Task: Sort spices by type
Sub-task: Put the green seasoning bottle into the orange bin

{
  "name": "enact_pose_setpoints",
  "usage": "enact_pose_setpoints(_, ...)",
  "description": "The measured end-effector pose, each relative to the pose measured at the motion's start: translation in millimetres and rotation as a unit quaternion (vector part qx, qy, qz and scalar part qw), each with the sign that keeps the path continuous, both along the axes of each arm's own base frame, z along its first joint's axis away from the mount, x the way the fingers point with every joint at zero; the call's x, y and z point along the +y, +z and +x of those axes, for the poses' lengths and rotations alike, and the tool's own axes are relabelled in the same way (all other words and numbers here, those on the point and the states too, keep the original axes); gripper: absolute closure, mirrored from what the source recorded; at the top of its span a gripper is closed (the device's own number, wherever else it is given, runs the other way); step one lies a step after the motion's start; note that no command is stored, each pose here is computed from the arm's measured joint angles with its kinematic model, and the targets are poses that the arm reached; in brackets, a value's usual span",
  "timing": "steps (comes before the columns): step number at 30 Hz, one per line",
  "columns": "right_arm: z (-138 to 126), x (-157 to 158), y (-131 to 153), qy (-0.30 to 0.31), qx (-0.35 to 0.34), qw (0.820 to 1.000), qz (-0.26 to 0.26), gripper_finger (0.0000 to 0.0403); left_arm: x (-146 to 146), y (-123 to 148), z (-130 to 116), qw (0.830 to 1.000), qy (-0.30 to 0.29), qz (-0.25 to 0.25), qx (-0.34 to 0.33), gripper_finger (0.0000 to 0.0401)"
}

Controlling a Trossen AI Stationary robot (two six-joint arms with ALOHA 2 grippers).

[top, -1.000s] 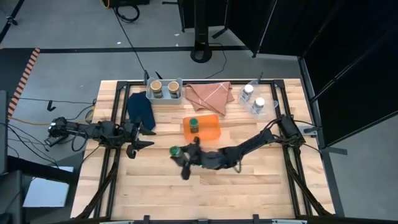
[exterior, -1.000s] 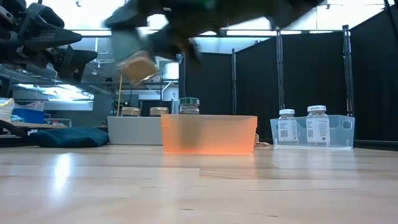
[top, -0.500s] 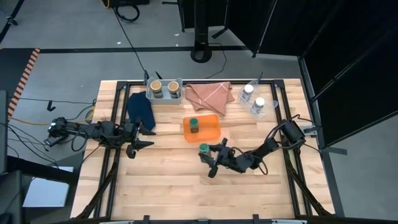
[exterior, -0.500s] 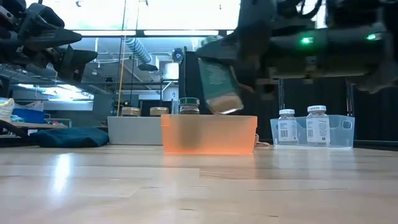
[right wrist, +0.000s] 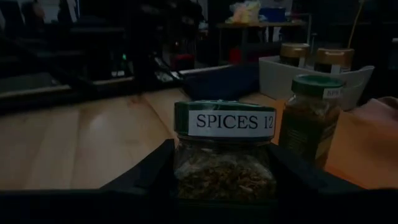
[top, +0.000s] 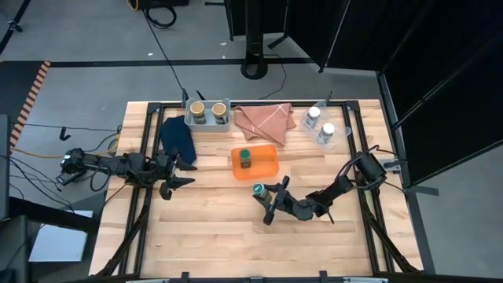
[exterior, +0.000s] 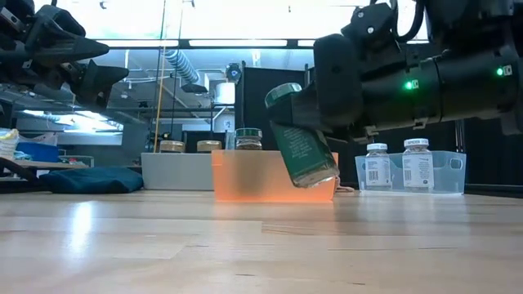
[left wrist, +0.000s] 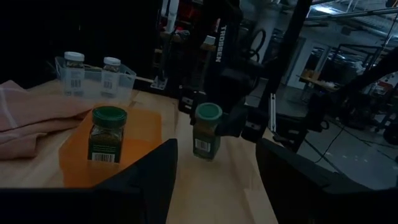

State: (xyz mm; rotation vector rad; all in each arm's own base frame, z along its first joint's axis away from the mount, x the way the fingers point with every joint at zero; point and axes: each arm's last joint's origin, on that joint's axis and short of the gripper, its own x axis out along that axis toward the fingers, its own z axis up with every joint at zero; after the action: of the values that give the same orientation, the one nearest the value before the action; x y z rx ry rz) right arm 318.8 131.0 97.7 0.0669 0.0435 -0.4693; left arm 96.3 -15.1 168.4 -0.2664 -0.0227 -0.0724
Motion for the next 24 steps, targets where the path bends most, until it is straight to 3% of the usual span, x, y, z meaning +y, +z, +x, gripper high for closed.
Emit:
enact_pose_setpoints(10,2.5,-0.1,-17.2,0.019,0.018,1.0,-0.003,0.0202,1.1,0.0,0.1,1.0,0.018,0.0,0.0,0.0177)
enact_pose_setpoints(24,6.5,3.6,-44.9,0.016,-0.035,0.999,0.024,0.0202,1.2,0.2,0.1,1.0,0.021,-0.006,-0.001,0.0177)
